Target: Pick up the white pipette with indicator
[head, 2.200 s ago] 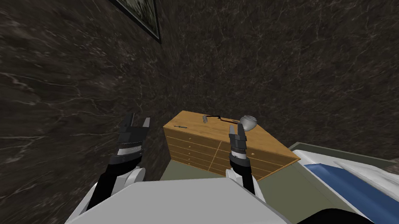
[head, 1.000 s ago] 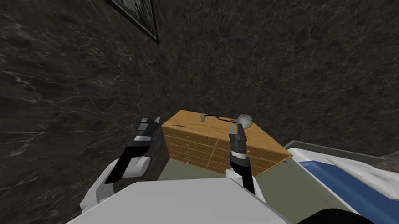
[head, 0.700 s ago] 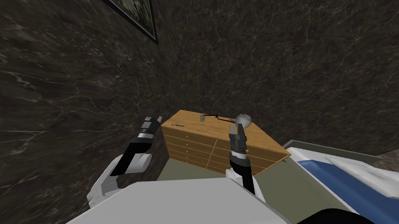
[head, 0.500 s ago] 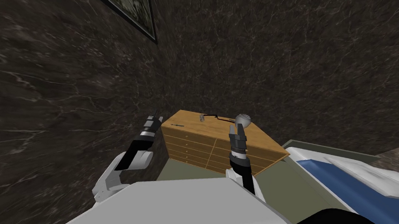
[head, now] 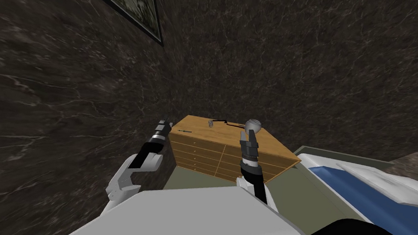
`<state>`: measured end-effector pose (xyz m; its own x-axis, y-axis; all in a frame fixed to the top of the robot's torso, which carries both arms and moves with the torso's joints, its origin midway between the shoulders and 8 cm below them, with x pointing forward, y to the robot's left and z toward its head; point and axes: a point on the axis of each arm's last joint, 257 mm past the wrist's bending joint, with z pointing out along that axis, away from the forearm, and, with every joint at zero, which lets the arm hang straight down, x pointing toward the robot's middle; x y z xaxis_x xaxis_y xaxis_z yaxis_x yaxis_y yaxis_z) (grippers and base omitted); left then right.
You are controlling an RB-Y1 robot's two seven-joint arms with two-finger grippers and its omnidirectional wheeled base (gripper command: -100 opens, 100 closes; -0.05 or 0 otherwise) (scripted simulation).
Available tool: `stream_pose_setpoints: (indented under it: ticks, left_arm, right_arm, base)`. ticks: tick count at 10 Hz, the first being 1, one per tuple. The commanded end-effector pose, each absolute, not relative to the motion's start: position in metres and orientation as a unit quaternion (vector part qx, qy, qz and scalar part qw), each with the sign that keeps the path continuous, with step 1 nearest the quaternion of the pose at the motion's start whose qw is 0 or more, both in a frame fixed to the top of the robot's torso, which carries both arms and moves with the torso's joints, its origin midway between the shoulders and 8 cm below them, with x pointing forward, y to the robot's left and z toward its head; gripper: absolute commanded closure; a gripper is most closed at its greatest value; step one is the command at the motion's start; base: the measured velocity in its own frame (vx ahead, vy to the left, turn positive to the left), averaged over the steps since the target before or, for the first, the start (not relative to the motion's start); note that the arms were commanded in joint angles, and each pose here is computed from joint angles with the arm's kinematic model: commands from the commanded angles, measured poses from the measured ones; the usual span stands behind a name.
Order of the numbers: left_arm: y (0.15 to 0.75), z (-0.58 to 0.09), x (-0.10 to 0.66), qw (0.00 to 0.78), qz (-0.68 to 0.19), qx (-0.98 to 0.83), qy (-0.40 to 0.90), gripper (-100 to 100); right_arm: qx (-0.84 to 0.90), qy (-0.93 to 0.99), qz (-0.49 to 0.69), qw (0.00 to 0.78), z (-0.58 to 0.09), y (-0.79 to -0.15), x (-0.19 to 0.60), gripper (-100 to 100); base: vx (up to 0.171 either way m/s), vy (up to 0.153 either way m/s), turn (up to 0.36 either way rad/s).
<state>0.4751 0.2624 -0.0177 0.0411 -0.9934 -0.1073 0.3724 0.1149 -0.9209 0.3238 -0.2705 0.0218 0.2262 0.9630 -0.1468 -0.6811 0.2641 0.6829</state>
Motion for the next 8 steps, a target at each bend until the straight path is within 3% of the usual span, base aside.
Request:
stream_pose_setpoints:
  ticks: [1, 8]
  left_arm:
    - [0.263, -0.023, 0.490, 0.614, -0.542, -0.380, 0.430, -100]
    - [0.270, -0.052, 0.520, 0.591, -0.501, -0.425, 0.468, -100]
  right_arm:
    - [0.248, 0.284, 0.553, 0.743, 0.022, -0.271, 0.324, 0]
    - [0.248, 0.284, 0.553, 0.743, 0.022, -0.271, 0.324, 0]
  base:
    - [-0.008, -0.029, -0.008]
    - [-0.002, -0.020, -0.011]
